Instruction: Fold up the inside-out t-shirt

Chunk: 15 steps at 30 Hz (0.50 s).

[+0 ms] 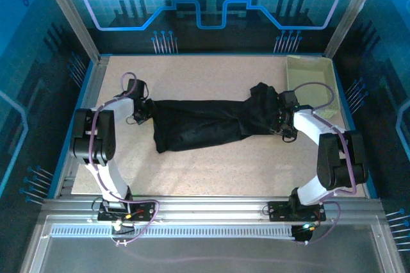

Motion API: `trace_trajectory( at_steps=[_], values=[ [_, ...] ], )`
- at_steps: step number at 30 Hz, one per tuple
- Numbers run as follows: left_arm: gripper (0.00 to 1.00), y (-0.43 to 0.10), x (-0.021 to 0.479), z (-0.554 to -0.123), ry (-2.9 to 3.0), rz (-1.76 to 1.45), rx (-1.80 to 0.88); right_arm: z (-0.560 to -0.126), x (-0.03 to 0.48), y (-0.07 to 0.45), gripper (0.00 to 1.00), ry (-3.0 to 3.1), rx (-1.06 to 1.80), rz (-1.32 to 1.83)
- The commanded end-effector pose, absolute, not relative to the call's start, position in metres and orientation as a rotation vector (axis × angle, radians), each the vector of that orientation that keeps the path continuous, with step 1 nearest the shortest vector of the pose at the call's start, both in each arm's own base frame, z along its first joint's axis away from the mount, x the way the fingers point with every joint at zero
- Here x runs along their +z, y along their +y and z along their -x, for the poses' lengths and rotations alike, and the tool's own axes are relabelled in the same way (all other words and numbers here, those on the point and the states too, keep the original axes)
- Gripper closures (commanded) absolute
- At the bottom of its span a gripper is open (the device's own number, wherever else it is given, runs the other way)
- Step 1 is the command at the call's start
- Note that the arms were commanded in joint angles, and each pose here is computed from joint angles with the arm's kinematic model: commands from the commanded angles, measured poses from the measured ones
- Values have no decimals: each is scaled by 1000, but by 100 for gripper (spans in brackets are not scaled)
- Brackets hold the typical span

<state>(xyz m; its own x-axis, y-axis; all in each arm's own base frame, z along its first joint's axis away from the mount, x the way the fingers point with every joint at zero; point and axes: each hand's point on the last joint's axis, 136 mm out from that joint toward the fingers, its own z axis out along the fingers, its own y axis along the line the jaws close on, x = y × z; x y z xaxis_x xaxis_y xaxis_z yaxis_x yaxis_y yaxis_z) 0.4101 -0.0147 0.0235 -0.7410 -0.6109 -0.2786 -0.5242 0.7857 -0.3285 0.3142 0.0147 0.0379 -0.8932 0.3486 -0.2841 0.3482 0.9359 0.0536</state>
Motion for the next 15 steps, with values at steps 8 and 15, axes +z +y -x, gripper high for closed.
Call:
trace_trajectory(
  at_steps=[8,15],
  values=[
    [99,-15,27,-409,2606,832,-349,-320,41,-3,57,2779,-84,-567],
    [99,-15,28,-409,2607,835,-355,-329,37,2,66,2787,-31,-561]
  ],
)
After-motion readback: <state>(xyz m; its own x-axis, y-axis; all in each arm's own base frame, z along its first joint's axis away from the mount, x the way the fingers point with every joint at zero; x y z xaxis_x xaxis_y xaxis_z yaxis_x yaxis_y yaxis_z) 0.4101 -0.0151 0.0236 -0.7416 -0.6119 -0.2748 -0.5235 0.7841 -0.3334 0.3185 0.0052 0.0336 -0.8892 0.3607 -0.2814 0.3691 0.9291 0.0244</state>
